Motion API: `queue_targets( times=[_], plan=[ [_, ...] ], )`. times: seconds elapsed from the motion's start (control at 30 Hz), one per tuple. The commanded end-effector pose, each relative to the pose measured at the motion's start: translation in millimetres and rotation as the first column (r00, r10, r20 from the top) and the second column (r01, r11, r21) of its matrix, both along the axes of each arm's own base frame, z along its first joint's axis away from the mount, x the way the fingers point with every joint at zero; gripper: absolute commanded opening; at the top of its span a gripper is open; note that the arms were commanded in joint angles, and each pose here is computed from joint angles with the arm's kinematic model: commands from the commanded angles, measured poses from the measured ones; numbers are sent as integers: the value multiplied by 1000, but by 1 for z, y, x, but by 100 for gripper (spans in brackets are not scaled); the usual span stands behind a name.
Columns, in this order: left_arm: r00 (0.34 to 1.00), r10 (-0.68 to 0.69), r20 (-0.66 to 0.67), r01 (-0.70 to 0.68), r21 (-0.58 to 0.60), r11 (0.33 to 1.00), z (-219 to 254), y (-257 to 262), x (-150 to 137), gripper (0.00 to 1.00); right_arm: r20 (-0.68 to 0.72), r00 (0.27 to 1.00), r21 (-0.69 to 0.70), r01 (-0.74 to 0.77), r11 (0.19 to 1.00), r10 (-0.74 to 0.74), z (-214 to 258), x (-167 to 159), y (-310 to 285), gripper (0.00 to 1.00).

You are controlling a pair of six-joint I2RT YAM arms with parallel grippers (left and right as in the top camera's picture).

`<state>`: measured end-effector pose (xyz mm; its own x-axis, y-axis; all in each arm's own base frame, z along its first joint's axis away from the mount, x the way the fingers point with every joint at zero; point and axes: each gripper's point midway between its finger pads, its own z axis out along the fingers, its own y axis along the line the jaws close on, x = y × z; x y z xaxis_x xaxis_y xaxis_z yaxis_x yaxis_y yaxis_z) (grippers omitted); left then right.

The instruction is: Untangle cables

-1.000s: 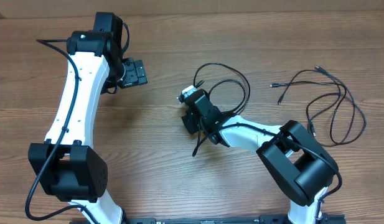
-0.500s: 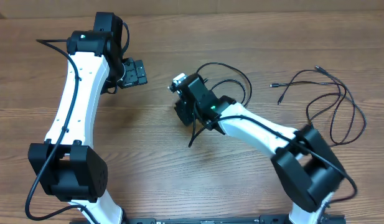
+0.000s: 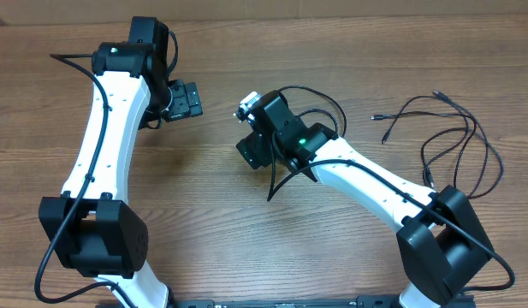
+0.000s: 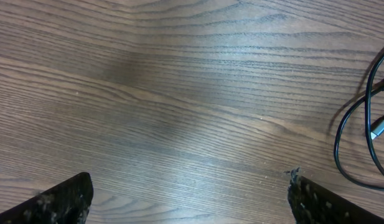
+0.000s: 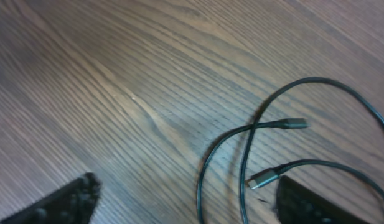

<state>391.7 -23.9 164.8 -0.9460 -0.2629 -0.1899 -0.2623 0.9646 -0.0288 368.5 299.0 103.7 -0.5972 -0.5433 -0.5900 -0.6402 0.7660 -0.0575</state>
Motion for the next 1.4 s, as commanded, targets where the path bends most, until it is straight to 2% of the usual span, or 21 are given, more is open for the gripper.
queue_targets(
  times=[0.0,0.27,0.4,0.53,0.7,0.87,0.93,1.03,1.2,1.27,1.37],
  plan=[
    [1000,9,-13,-9,-7,1000,-5,-4,0,100,0,1000,-32,28,999,-28,-10,9,-13,81],
    [1000,8,-13,-8,-7,1000,-5,-4,0,100,-81,994,-57,71,996,-76,-44,19,-38,77],
    [1000,9,-13,-9,-7,1000,-5,-4,0,100,-166,985,-7,37,999,-37,-60,11,-32,78],
    [1000,9,-13,-9,-7,1000,-5,-4,0,100,-196,980,-23,34,999,-38,-74,5,-35,79],
    [1000,8,-13,-8,-7,1000,-5,-4,0,100,-270,963,14,-3,1000,7,-88,-9,-25,73],
    [1000,9,-13,-9,-7,1000,-5,-4,0,100,-312,950,-12,2,1000,-6,-108,-14,-29,72],
    [1000,9,-13,-9,-7,1000,-5,-4,0,100,-319,948,-17,3,1000,-8,-110,-15,-30,70],
    [1000,8,-13,-8,-7,1000,-5,-4,0,100,-328,944,-16,17,1000,-21,-111,-16,-30,56],
    [1000,9,-13,-9,-7,1000,-5,-4,0,100,-347,936,-13,54,998,-55,-112,-18,-31,41],
    [1000,9,-13,-9,-7,1000,-5,-4,0,100,-352,934,-13,53,999,-54,-112,-19,-31,40],
    [1000,9,-13,-9,-7,1000,-5,-4,0,100,-353,934,-14,52,999,-54,-112,-19,-31,45]
  ],
)
